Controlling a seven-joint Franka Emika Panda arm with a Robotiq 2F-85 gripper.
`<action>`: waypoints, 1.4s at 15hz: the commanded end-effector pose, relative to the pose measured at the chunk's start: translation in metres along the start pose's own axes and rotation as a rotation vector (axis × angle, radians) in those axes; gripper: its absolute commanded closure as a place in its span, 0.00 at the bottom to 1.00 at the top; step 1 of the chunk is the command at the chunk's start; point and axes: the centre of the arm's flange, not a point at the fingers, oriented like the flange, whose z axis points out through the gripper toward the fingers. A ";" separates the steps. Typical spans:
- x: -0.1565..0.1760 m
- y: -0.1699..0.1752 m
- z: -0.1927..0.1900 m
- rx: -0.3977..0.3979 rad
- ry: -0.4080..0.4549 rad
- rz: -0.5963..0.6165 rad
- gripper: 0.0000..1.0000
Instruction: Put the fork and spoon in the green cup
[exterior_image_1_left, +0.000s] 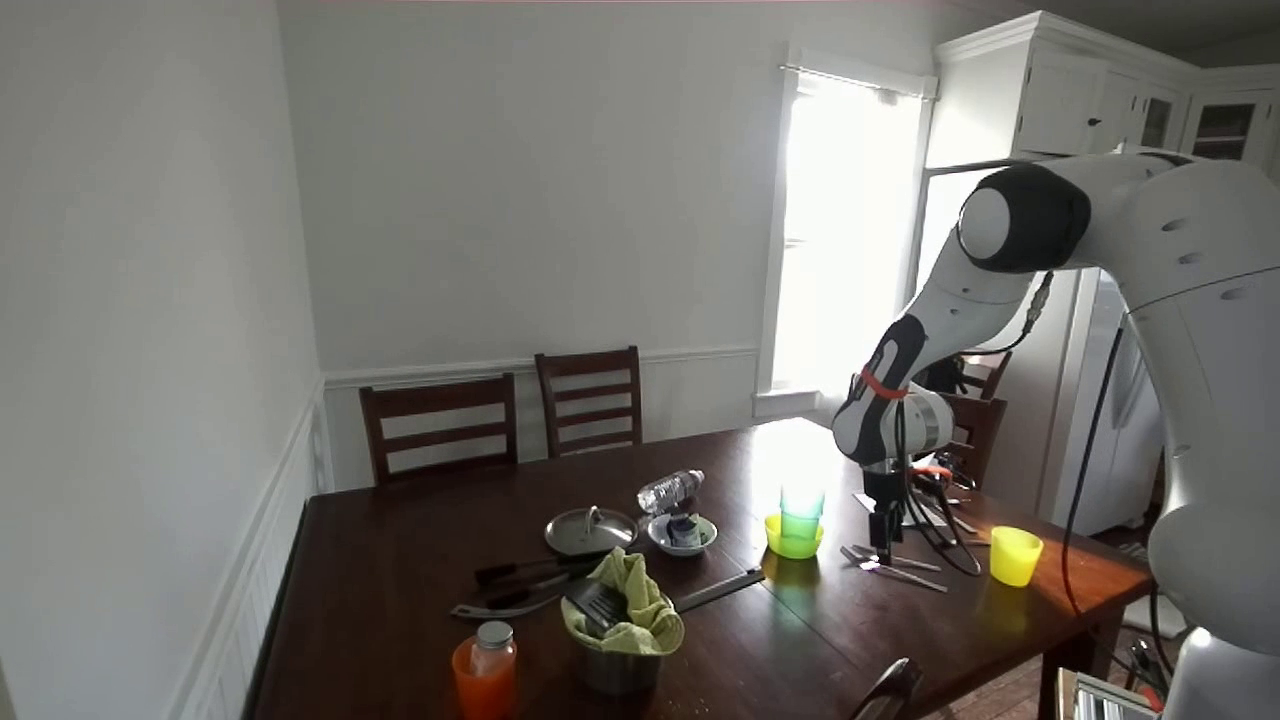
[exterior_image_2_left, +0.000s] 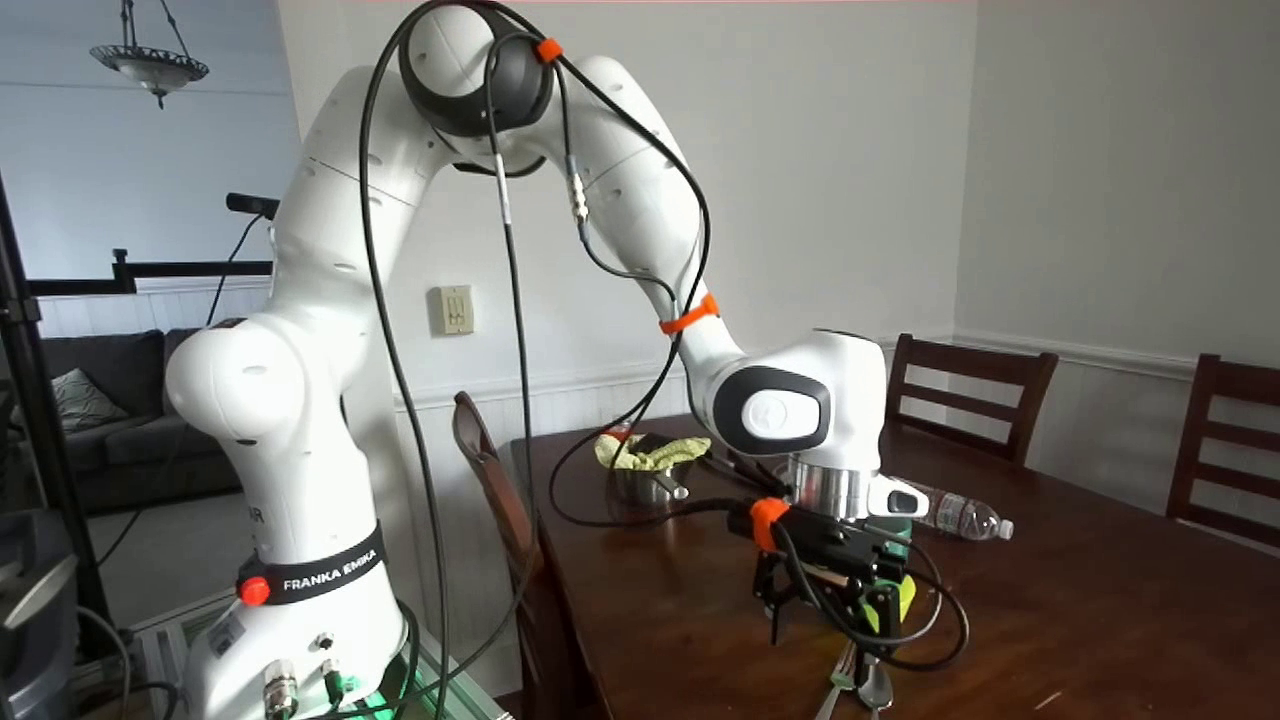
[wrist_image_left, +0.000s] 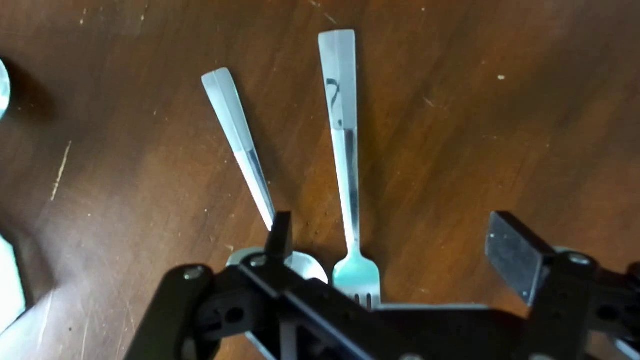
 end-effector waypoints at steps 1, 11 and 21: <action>0.006 0.015 0.023 -0.008 0.005 -0.036 0.00; 0.015 0.018 0.037 0.001 0.007 -0.050 0.73; 0.012 0.011 0.024 0.002 0.023 -0.051 0.97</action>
